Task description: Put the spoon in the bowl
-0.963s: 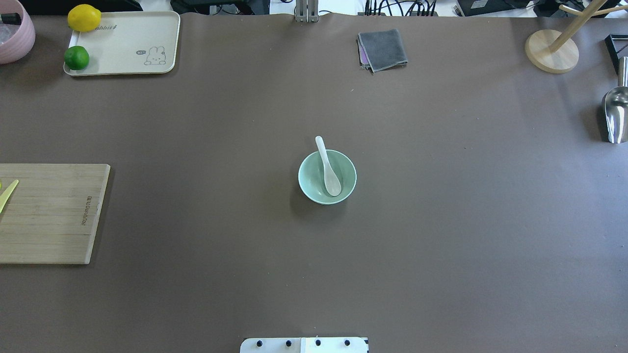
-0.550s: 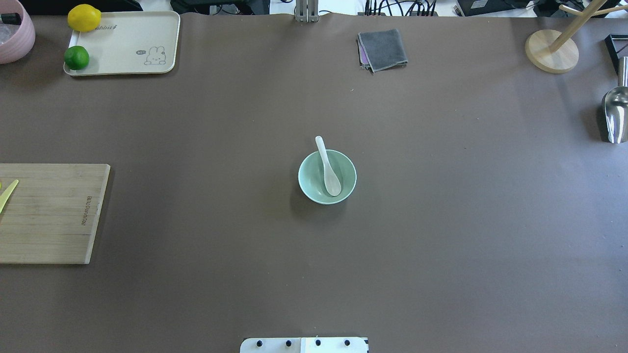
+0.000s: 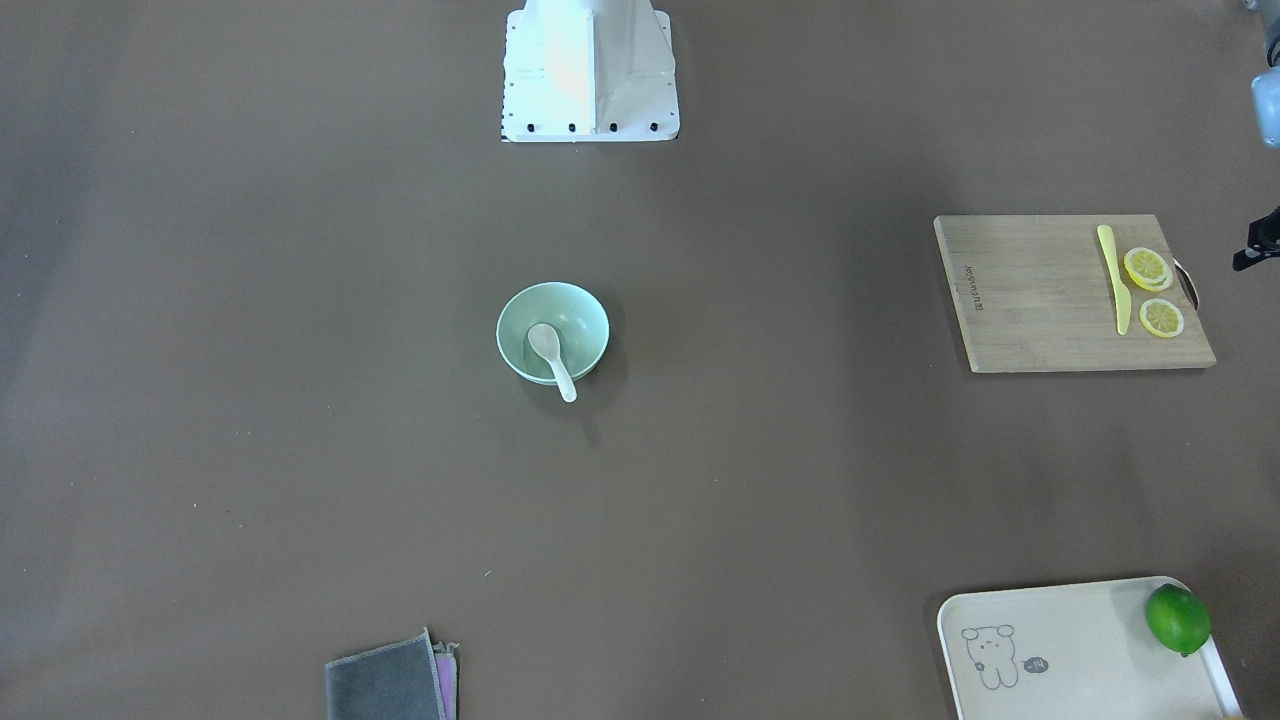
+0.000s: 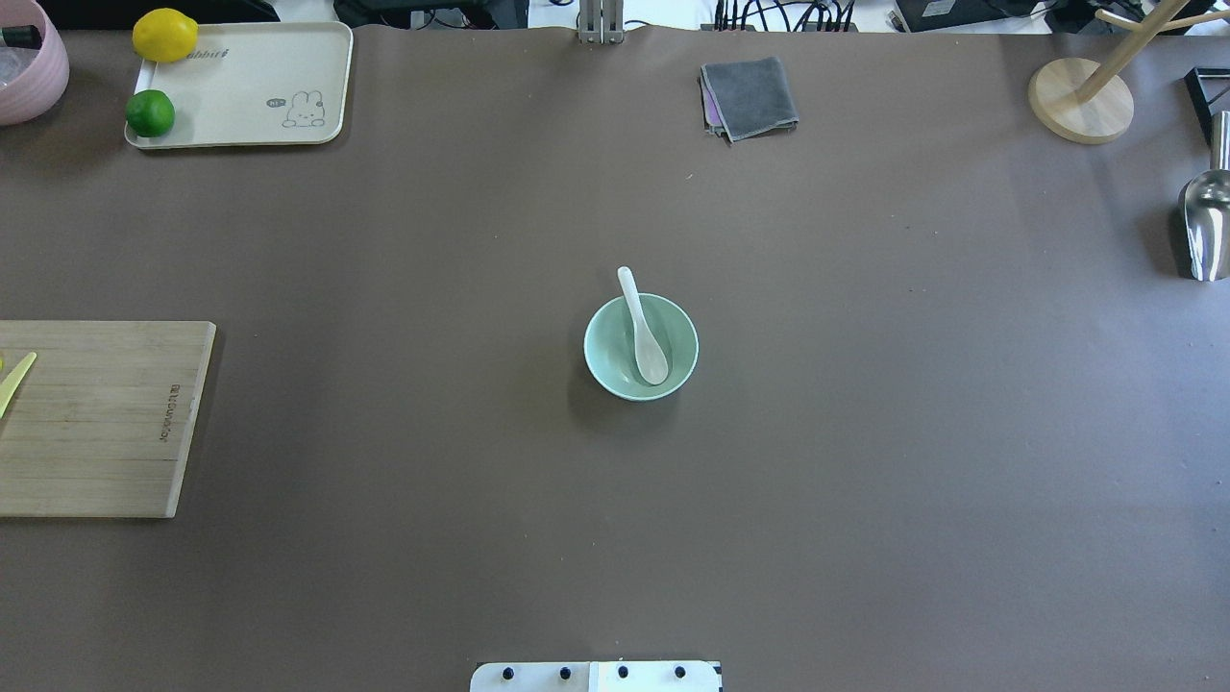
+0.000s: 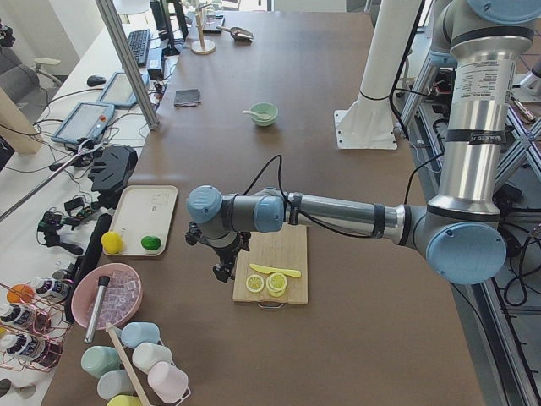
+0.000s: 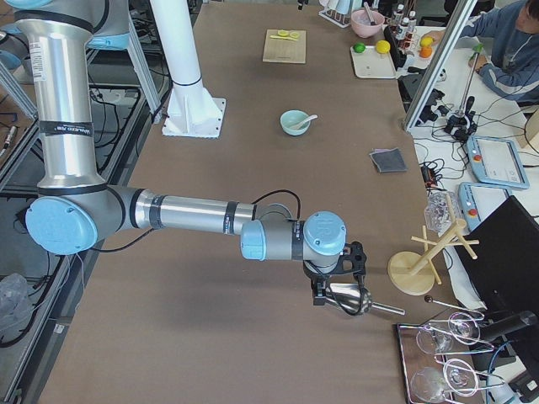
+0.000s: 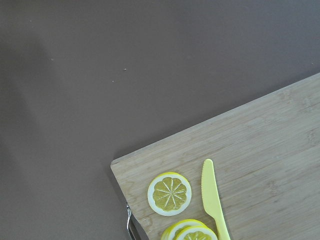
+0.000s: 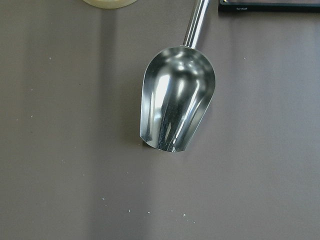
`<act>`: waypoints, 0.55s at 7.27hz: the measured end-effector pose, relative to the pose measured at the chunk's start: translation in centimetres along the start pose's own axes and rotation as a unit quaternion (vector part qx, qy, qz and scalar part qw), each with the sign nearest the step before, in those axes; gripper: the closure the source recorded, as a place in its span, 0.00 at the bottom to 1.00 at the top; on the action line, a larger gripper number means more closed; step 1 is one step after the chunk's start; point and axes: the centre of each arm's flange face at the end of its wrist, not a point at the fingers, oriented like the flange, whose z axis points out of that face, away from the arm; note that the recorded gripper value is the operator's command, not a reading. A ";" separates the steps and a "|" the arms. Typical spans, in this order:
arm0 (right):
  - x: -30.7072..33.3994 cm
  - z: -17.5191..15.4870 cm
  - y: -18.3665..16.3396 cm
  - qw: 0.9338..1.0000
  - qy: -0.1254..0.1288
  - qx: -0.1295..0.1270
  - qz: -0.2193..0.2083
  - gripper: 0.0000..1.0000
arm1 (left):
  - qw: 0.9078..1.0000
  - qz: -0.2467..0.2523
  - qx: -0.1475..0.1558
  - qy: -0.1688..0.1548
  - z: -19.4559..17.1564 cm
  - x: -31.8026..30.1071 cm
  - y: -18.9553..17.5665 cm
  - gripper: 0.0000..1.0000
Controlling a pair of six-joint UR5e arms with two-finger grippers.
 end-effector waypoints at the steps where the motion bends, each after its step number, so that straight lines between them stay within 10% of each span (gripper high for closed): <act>1: -0.2 -0.4 -0.1 1.000 0.002 0.003 -0.001 0.00 | 1.000 0.001 0.002 -0.001 -0.3 0.1 -0.3 0.02; 4: -2.6 -2.8 -0.6 1.000 0.004 0.000 0.010 0.00 | 1.000 -0.004 0.021 -0.007 -2.4 -0.4 -0.6 0.02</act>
